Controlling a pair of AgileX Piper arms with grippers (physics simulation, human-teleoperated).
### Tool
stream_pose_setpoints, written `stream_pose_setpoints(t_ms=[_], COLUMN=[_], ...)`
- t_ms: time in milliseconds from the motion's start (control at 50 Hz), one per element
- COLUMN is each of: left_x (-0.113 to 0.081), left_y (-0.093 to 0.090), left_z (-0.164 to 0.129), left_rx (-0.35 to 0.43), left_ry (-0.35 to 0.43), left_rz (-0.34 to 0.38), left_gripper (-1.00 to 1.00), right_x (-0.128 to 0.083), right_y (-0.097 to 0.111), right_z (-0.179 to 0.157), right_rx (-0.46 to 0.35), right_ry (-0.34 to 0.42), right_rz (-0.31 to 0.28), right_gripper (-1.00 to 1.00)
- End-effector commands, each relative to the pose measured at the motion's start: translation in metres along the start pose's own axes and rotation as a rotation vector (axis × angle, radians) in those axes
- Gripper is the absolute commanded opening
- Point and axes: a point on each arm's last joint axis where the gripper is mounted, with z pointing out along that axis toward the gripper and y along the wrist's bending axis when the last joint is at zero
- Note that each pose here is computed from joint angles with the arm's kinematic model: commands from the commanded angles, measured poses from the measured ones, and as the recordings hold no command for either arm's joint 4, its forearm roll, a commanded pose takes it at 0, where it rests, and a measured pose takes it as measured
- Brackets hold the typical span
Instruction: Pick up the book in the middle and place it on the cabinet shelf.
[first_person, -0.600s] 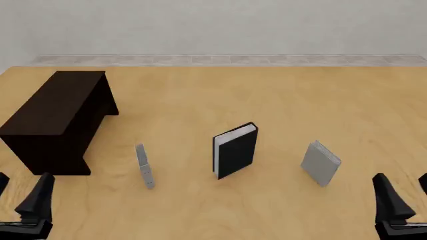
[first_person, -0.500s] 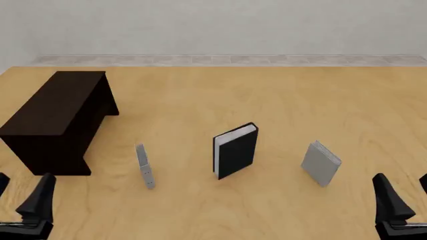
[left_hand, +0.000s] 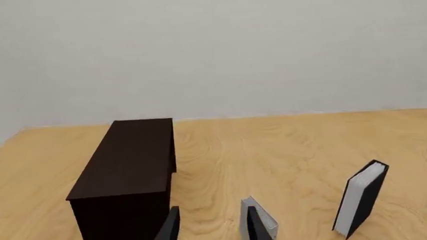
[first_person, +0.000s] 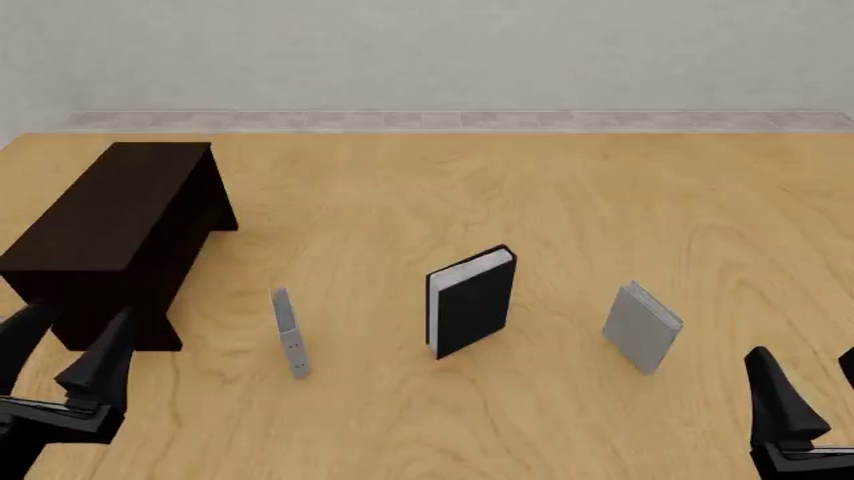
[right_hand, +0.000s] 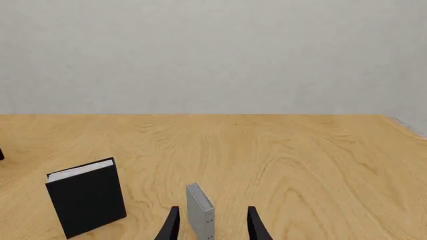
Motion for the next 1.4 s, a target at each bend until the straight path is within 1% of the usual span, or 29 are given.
stream_pose_setpoints(t_ms=[20, 40, 80, 100, 160, 200, 220, 260, 280, 340, 360, 380, 420, 440, 460, 500, 540, 780, 800, 820, 880, 920, 1080, 1120, 1140, 1160, 1180, 1220, 1400], left_x=[-0.011, -0.011, -0.014, -0.015, -0.019, -0.022, -0.023, -0.024, -0.024, -0.018, -0.018, -0.017, -0.017, -0.015, -0.018, -0.020, -0.021, -0.023, -0.023, -0.025, -0.025, -0.027, -0.026, -0.025, -0.024, -0.023, -0.023, -0.023, -0.020], left_y=[-0.010, -0.012, -0.015, -0.017, -0.023, -0.027, -0.030, -0.033, -0.033, -0.043, -0.044, -0.047, -0.051, -0.055, -0.055, -0.059, -0.061, -0.088, -0.092, -0.094, -0.096, -0.102, -0.110, -0.116, -0.115, -0.117, -0.120, -0.121, -0.131], left_z=[0.031, 0.033, 0.044, 0.048, 0.056, 0.061, 0.067, 0.071, 0.071, 0.082, 0.085, 0.088, 0.091, 0.095, 0.093, 0.095, 0.096, 0.105, 0.109, 0.107, 0.112, 0.115, 0.121, 0.119, 0.124, 0.124, 0.122, 0.124, 0.127], left_rx=[0.090, 0.106, 0.120, 0.133, 0.169, 0.190, 0.200, 0.218, 0.218, 0.256, 0.259, 0.272, 0.290, 0.301, 0.305, 0.325, 0.333, 0.441, 0.450, 0.465, 0.466, 0.482, 0.502, 0.526, 0.511, 0.520, 0.536, 0.535, 0.561], left_ry=[0.011, 0.005, 0.027, 0.026, 0.027, 0.026, 0.041, 0.038, 0.038, 0.076, 0.074, 0.092, 0.093, 0.108, 0.090, 0.092, 0.085, 0.126, 0.142, 0.133, 0.145, 0.146, 0.161, 0.172, 0.185, 0.188, 0.181, 0.187, 0.196], left_rz=[-0.011, 0.016, -0.020, -0.001, 0.002, 0.000, -0.025, -0.012, -0.012, -0.025, -0.019, -0.034, -0.017, -0.027, -0.026, -0.043, -0.043, -0.048, -0.049, -0.032, -0.037, -0.030, -0.020, -0.019, -0.056, -0.048, -0.023, -0.033, -0.021], left_gripper=[1.00, 1.00, 1.00, 1.00, 1.00, 1.00, 1.00, 1.00, 1.00, 1.00, 1.00, 1.00, 1.00, 1.00, 1.00, 1.00, 1.00, 1.00, 1.00, 1.00, 1.00, 1.00, 1.00, 1.00, 1.00, 1.00, 1.00, 1.00, 1.00], right_x=[0.000, 0.000, 0.000, 0.000, 0.000, 0.000, 0.000, 0.000, 0.000, 0.000, 0.000, 0.000, 0.000, 0.000, 0.000, 0.000, 0.000, 0.000, 0.000, 0.000, 0.000, 0.000, 0.000, 0.000, 0.000, 0.000, 0.000, 0.000, 0.000], right_y=[0.000, 0.000, 0.000, 0.000, 0.000, 0.000, 0.000, 0.000, 0.000, 0.000, 0.000, 0.000, 0.000, 0.000, 0.000, 0.000, 0.000, 0.000, 0.000, 0.000, 0.000, 0.000, 0.000, 0.000, 0.000, 0.000, 0.000, 0.000, 0.000], right_z=[0.000, 0.000, 0.000, 0.000, 0.000, 0.000, 0.000, 0.000, 0.000, 0.000, 0.001, 0.001, 0.001, 0.001, 0.001, 0.001, 0.001, 0.001, 0.001, 0.000, 0.000, 0.000, 0.000, 0.000, 0.000, 0.000, 0.000, 0.000, 0.000], right_rx=[0.000, 0.000, 0.000, 0.000, 0.000, 0.000, 0.000, 0.000, 0.000, 0.000, 0.000, 0.000, 0.000, 0.000, 0.000, 0.000, 0.000, 0.000, 0.000, 0.000, 0.000, 0.000, 0.000, 0.000, 0.000, 0.000, 0.000, 0.000, 0.000], right_ry=[0.000, 0.000, 0.000, 0.000, 0.000, 0.000, 0.000, 0.000, 0.000, 0.000, 0.000, 0.000, 0.000, 0.000, 0.000, 0.000, 0.000, 0.000, 0.000, 0.000, 0.000, 0.000, 0.000, 0.000, 0.000, 0.000, 0.000, 0.000, 0.000], right_rz=[0.000, 0.000, 0.000, 0.000, 0.000, 0.000, 0.000, 0.000, 0.000, 0.000, 0.000, 0.000, 0.000, 0.000, 0.000, 0.000, 0.000, -0.001, -0.001, -0.001, -0.001, -0.001, -0.001, -0.001, 0.000, 0.000, -0.001, 0.000, -0.001], right_gripper=[1.00, 1.00, 1.00, 1.00, 1.00, 1.00, 1.00, 1.00, 1.00, 1.00, 1.00, 1.00, 1.00, 1.00, 1.00, 1.00, 1.00, 1.00, 1.00, 1.00, 1.00, 1.00, 1.00, 1.00, 1.00, 1.00, 1.00, 1.00, 1.00])
